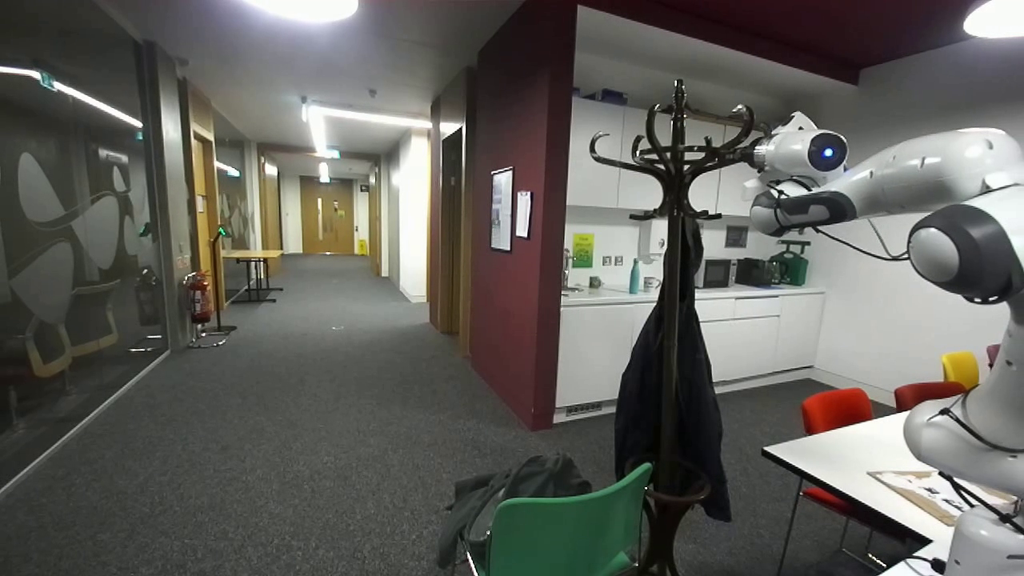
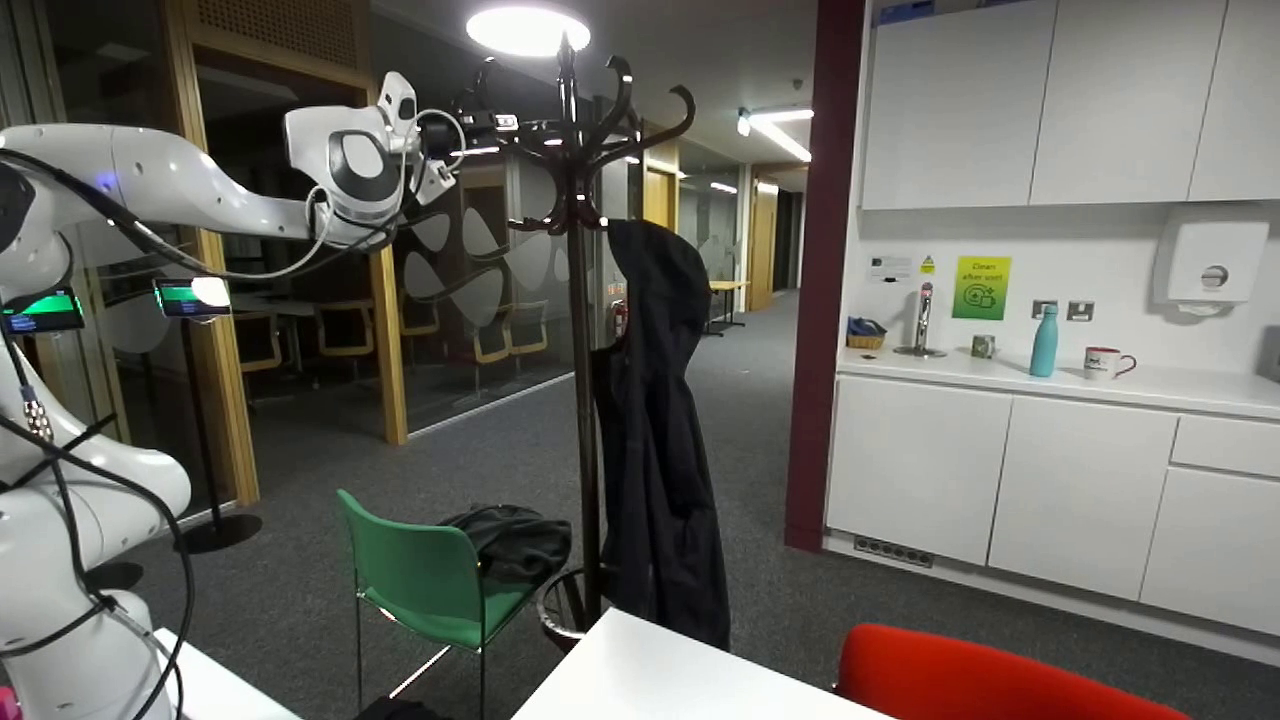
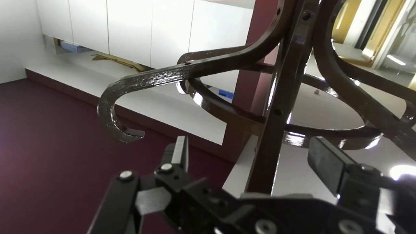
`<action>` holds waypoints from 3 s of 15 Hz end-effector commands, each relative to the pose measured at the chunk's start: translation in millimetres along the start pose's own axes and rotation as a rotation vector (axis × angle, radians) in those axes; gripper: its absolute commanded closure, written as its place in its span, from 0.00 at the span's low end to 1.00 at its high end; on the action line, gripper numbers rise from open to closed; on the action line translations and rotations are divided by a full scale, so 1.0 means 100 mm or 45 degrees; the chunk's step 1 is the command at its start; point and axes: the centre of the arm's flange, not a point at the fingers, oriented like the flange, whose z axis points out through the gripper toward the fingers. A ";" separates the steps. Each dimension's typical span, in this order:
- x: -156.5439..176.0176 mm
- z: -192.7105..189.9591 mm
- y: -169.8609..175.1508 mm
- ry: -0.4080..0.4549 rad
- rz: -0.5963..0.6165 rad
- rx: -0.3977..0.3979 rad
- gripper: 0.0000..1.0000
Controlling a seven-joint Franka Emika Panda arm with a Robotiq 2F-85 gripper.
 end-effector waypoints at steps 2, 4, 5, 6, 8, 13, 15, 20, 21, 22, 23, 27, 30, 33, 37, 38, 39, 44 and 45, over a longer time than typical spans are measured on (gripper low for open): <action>0.20 0.14 -0.11 0.080 0.024 0.035 0.00; 0.25 0.14 -0.16 0.094 0.023 0.047 0.00; 0.27 0.15 -0.18 0.099 0.021 0.049 0.00; 0.28 0.15 -0.19 0.103 0.020 0.052 0.00; 0.30 0.16 -0.20 0.109 0.038 0.052 0.00; 0.33 0.13 -0.29 0.110 0.092 0.073 0.00; 0.32 0.10 -0.35 0.108 0.105 0.088 0.00; 0.33 0.05 -0.50 0.107 0.122 0.125 0.00; 0.33 0.04 -0.54 0.109 0.124 0.134 0.00; 0.33 0.03 -0.57 0.108 0.123 0.140 0.00; 0.32 0.03 -0.60 0.109 0.120 0.146 0.00; 0.33 0.01 -0.70 0.111 0.113 0.170 0.00; 0.35 -0.01 -0.78 0.115 0.106 0.187 0.00; 0.37 -0.04 -0.88 0.120 0.104 0.208 0.00; 0.38 -0.06 -1.06 0.120 0.098 0.240 0.00; 0.39 -0.06 -1.10 0.121 0.097 0.248 0.00; 0.39 -0.07 -1.14 0.119 0.097 0.256 0.00; 0.40 -0.06 -1.32 0.113 0.094 0.284 0.00; 0.41 -0.06 -1.35 0.112 0.095 0.288 0.00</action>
